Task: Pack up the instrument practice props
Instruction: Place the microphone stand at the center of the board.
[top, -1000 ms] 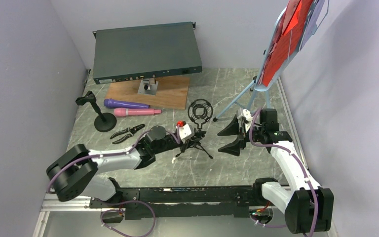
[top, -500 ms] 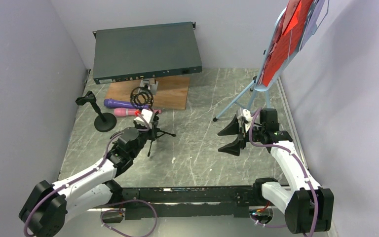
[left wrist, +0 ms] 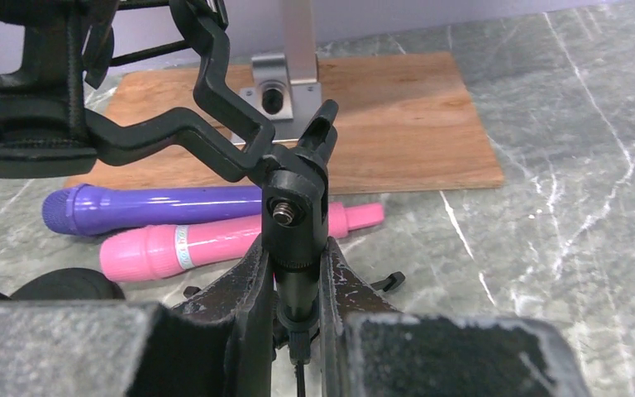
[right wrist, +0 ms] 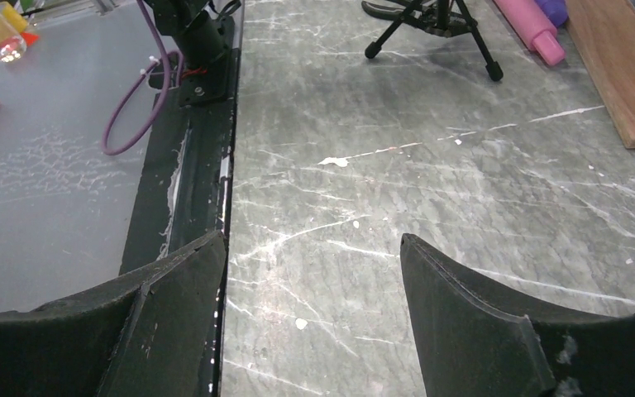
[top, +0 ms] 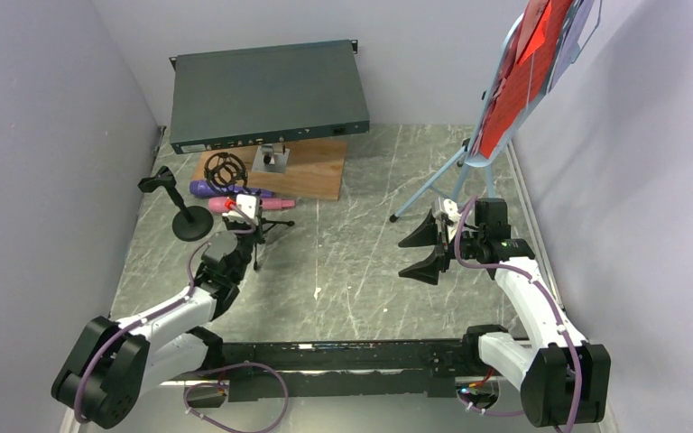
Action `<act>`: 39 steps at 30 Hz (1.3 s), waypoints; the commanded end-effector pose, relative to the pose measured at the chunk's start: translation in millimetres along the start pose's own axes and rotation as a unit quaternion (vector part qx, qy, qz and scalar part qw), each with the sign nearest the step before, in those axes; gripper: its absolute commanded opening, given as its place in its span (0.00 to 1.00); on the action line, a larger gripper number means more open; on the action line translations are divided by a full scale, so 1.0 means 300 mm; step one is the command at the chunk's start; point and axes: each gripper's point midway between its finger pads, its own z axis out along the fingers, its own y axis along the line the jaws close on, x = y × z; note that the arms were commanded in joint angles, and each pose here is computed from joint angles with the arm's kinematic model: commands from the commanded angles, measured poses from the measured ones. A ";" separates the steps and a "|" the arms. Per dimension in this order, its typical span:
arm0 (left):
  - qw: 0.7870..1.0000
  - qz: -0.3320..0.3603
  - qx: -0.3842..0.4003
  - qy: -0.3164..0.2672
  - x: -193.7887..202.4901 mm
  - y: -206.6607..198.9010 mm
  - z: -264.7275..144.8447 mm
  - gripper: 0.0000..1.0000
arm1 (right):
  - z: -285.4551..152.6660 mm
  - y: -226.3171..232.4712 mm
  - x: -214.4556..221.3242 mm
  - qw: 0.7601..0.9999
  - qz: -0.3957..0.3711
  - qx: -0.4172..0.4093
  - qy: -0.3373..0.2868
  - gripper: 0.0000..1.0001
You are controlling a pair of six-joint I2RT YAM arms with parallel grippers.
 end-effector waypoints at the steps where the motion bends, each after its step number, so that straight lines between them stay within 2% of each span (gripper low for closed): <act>1: 0.998 0.008 -0.020 -0.056 -0.115 0.061 0.042 0.00 | -0.002 -0.005 -0.040 0.999 -0.032 -0.003 -0.007 0.80; 11: 0.997 -0.009 -0.070 -0.033 -0.078 0.148 0.017 0.00 | -0.002 -0.002 -0.041 0.999 -0.033 -0.005 -0.007 0.80; 12: 0.997 -0.011 -0.075 -0.031 -0.074 0.153 0.013 0.02 | -0.001 -0.001 -0.041 0.999 -0.033 -0.005 -0.007 0.80; 16: 0.995 -0.017 -0.096 -0.026 -0.057 0.178 -0.001 0.37 | -0.002 -0.002 -0.042 0.999 -0.034 -0.004 -0.007 0.80; 18: 0.994 -0.039 -0.094 -0.026 -0.057 0.172 -0.005 0.48 | -0.002 -0.003 -0.041 0.999 -0.034 -0.004 -0.007 0.80; 26: 0.991 -0.104 -0.078 -0.019 -0.102 0.149 -0.053 0.65 | -0.003 -0.006 -0.038 0.999 -0.037 -0.001 -0.003 0.80; 30: 0.983 -0.172 -0.060 -0.003 -0.143 0.120 -0.101 0.80 | -0.008 -0.014 -0.030 0.999 -0.049 0.009 0.007 0.81; 34: 0.972 -0.235 -0.012 0.019 -0.174 0.052 -0.147 0.89 | -0.014 -0.020 -0.020 0.998 -0.061 0.019 0.018 0.81; 39: 0.962 -0.260 0.068 0.048 -0.207 -0.043 -0.199 0.95 | -0.024 -0.033 0.002 0.995 -0.081 0.033 0.041 0.82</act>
